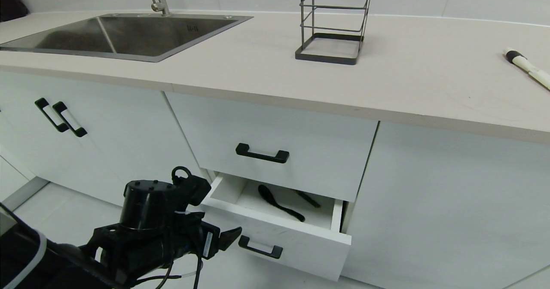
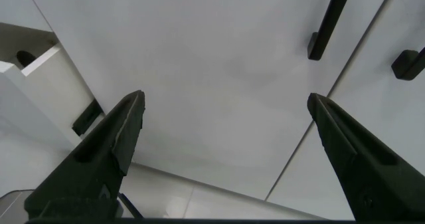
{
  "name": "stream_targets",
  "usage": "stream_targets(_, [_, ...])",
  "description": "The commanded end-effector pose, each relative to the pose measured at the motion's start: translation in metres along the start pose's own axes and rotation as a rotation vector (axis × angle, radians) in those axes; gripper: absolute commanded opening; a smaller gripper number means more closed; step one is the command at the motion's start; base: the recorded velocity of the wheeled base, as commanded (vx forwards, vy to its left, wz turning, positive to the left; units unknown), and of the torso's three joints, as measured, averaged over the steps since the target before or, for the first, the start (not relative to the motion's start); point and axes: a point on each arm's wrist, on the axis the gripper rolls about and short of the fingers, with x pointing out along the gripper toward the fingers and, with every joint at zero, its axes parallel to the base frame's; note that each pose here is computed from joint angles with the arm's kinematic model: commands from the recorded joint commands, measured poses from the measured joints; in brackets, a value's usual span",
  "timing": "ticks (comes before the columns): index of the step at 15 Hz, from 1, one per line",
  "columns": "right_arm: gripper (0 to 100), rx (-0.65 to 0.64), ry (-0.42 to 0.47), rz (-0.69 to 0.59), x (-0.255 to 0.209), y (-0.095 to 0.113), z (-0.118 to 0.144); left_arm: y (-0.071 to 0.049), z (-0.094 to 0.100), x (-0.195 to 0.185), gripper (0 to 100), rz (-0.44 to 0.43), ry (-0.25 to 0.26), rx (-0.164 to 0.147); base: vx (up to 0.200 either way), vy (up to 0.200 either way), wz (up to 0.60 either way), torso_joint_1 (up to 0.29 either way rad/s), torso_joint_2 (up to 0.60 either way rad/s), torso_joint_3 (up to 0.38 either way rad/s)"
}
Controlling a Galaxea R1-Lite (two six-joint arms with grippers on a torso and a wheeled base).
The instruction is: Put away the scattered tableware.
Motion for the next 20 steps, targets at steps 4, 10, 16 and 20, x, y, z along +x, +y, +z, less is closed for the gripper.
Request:
stream_targets(4, [100,0.000,0.001,0.000,0.000,0.000,0.000,0.000,0.014,0.016,100,0.001,-0.029,0.000,0.000,0.000,0.00,0.000,0.00,0.000])
stream_targets(10, [100,0.000,0.001,0.000,0.000,0.000,0.000,0.002,0.031,0.032,100,0.004,-0.075,-0.005,0.000,0.000,0.00,0.000,0.00,0.000])
stream_targets(16, [100,0.000,0.001,0.000,0.000,0.000,0.000,0.003,0.044,0.033,100,0.006,-0.121,-0.006,0.000,0.000,0.00,0.000,0.00,0.000])
stream_targets(20, [100,0.000,0.001,0.000,0.000,0.000,0.000,0.002,0.043,0.019,100,0.005,-0.157,-0.004,0.000,0.000,0.00,0.000,0.00,0.000])
